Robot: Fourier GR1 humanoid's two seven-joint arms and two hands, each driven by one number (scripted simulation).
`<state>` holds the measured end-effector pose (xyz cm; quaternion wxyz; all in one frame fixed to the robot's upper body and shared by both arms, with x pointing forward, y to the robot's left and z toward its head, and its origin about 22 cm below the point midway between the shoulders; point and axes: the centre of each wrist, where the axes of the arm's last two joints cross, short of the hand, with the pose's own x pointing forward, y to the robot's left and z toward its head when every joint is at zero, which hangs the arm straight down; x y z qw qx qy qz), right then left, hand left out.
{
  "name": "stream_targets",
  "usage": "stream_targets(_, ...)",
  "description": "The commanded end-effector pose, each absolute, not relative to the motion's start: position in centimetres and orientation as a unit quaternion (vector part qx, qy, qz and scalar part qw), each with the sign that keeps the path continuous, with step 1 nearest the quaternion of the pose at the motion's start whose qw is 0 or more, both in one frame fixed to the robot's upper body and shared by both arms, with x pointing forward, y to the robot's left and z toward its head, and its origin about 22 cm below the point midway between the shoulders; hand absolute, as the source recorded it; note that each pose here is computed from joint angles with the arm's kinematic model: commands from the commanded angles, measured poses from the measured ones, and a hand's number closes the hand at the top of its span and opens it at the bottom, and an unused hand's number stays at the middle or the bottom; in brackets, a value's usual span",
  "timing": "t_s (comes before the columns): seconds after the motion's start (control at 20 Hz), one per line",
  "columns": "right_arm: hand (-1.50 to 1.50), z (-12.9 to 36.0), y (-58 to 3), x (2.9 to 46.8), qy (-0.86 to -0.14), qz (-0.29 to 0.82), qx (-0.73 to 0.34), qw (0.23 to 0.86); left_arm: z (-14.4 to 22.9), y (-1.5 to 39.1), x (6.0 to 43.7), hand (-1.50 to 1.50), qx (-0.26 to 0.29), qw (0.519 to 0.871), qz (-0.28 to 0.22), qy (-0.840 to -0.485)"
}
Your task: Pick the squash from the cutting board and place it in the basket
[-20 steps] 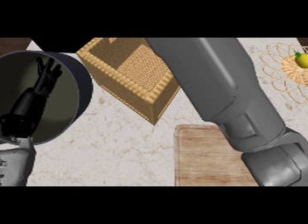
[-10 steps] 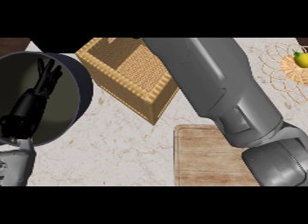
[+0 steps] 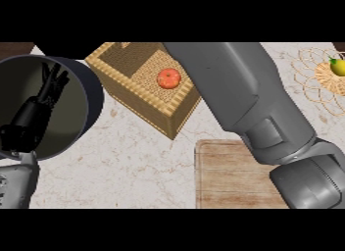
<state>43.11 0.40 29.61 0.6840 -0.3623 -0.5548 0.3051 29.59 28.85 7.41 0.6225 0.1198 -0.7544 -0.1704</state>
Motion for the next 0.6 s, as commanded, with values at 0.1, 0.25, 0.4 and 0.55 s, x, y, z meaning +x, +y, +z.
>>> stream_targets(0.1,-1.50,30.4,-1.0,43.1,-0.634,0.130,-0.325,0.689,7.4,29.8,29.4,0.00,0.126,0.623,-0.166,-0.754)
stream_targets(0.25,-1.50,32.4,-2.5,43.1,-0.652,0.042,-0.334,0.679,6.6,28.9,29.7,0.00,0.131,0.629,-0.161,-0.749)
stream_targets(0.4,-1.50,30.2,-7.7,44.8,-0.649,-0.026,-0.353,0.674,6.3,30.8,28.2,0.00,0.126,0.625,-0.167,-0.752)
stream_targets(0.55,-1.50,29.9,-8.9,44.5,-0.646,-0.070,-0.355,0.672,7.5,29.5,29.1,0.00,0.132,0.634,-0.156,-0.746)
